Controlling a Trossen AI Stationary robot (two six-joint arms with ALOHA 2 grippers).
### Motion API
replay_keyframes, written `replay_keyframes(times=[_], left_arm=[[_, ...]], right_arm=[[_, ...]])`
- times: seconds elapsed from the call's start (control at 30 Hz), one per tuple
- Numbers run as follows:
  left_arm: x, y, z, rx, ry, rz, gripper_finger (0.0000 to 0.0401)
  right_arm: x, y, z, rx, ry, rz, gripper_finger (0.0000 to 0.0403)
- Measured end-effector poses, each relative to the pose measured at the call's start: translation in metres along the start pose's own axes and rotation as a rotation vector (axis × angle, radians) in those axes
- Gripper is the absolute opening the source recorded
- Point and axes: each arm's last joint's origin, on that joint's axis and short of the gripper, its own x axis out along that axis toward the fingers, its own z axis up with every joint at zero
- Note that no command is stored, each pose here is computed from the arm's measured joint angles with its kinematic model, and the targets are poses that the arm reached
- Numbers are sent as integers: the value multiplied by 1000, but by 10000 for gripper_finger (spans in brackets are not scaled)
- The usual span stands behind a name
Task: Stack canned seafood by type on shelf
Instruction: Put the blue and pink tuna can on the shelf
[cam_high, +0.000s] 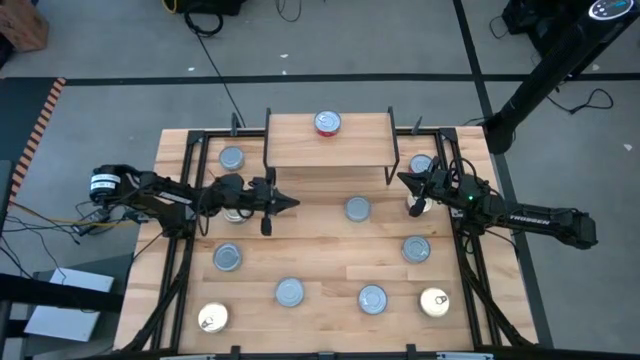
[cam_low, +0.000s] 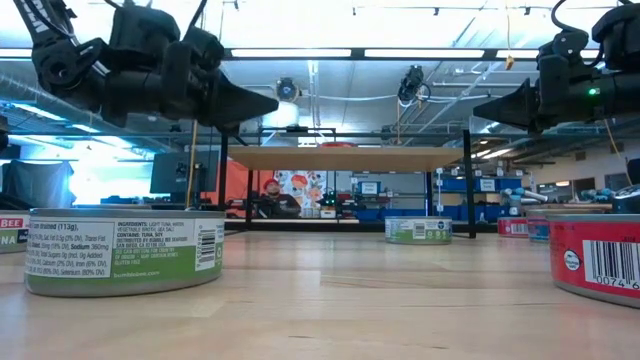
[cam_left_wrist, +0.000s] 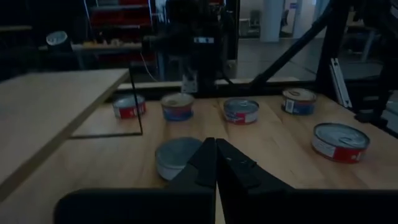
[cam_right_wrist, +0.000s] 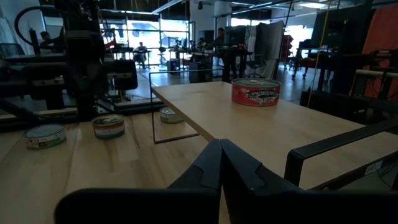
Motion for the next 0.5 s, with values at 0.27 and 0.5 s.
replay_keyframes(times=[0.27,0.5], left_arm=[[-1,-6,-6,73,43,-82,7],[-2,-25,-11,173,55,-169,7]], right_arm=[[0,0,0,0,0,3,19],[0,0,0,0,0,3,19]])
